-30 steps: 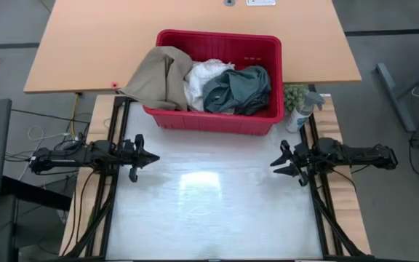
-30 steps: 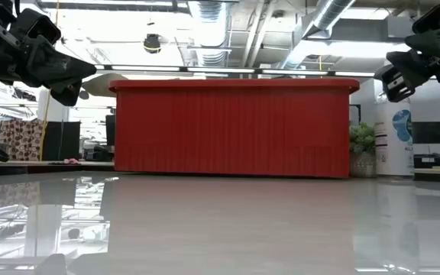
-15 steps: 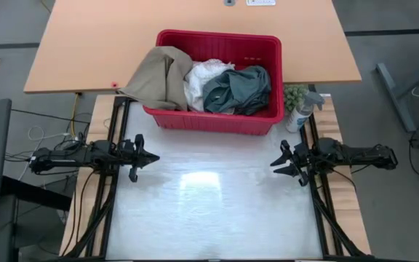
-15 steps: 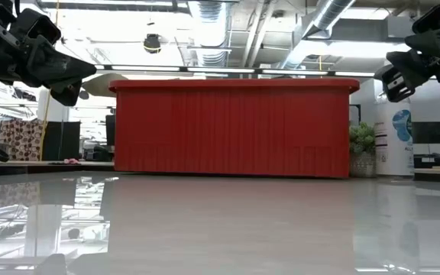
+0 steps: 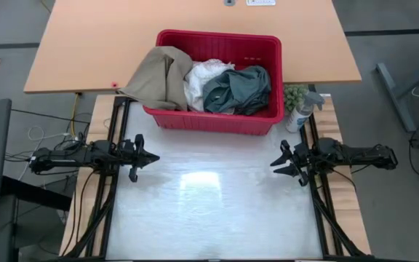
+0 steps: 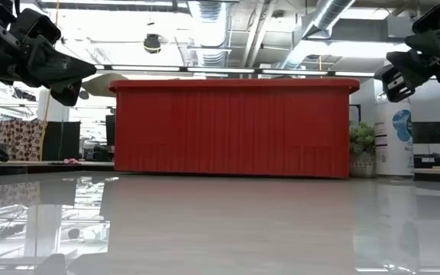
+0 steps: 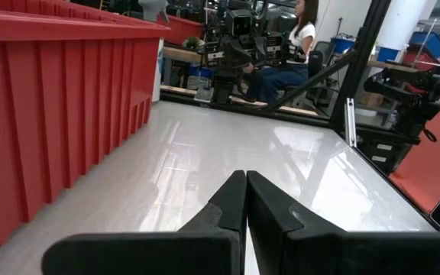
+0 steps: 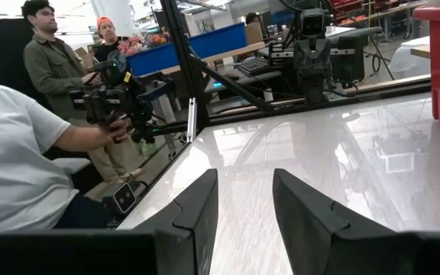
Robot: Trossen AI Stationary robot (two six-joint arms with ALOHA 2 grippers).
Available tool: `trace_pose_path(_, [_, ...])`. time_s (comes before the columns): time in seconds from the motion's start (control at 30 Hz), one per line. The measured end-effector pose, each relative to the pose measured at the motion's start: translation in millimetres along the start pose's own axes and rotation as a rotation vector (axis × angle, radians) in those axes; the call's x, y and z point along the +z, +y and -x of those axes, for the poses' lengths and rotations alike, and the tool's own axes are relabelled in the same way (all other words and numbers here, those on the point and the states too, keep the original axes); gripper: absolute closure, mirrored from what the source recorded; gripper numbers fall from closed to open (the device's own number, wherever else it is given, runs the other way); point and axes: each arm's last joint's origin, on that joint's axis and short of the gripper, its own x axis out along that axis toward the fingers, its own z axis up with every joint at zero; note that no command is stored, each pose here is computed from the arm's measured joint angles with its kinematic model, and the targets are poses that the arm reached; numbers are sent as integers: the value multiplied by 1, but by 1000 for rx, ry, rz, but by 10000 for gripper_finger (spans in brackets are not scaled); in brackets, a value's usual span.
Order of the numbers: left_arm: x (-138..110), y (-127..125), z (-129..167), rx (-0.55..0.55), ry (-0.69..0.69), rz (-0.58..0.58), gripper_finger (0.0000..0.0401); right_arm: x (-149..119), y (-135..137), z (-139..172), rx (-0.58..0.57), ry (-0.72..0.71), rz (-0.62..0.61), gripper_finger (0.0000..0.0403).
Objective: Fold Laundry from Bin
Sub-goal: Fold the brown short pants in the red bin
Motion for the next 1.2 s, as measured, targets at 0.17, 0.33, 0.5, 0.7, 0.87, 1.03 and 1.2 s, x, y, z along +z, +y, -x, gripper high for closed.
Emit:
trace_pose_path(0.17, [0,0,0,0,0,0,401,0,-2,0,-74,-18,1,251])
trace_pose_path(0.33, [0,0,0,0,0,9,401,0,-3,0,-106,-25,0,251])
trace_pose_path(0.5, [0,0,0,2,-1,7,401,1,-3,0,-107,-37,26,251])
trace_pose_path(0.7, [0,0,0,4,-2,10,401,3,-3,0,-101,-56,31,251])
trace_pose_path(0.87, [0,0,0,5,-4,26,401,3,-2,0,-95,-57,31,251])
trace_pose_path(1.03, [0,0,0,0,-3,72,401,3,-2,0,-96,-49,30,251])
trace_pose_path(1.2, [1,0,0,-2,-14,70,401,3,-3,0,-98,-51,32,251])
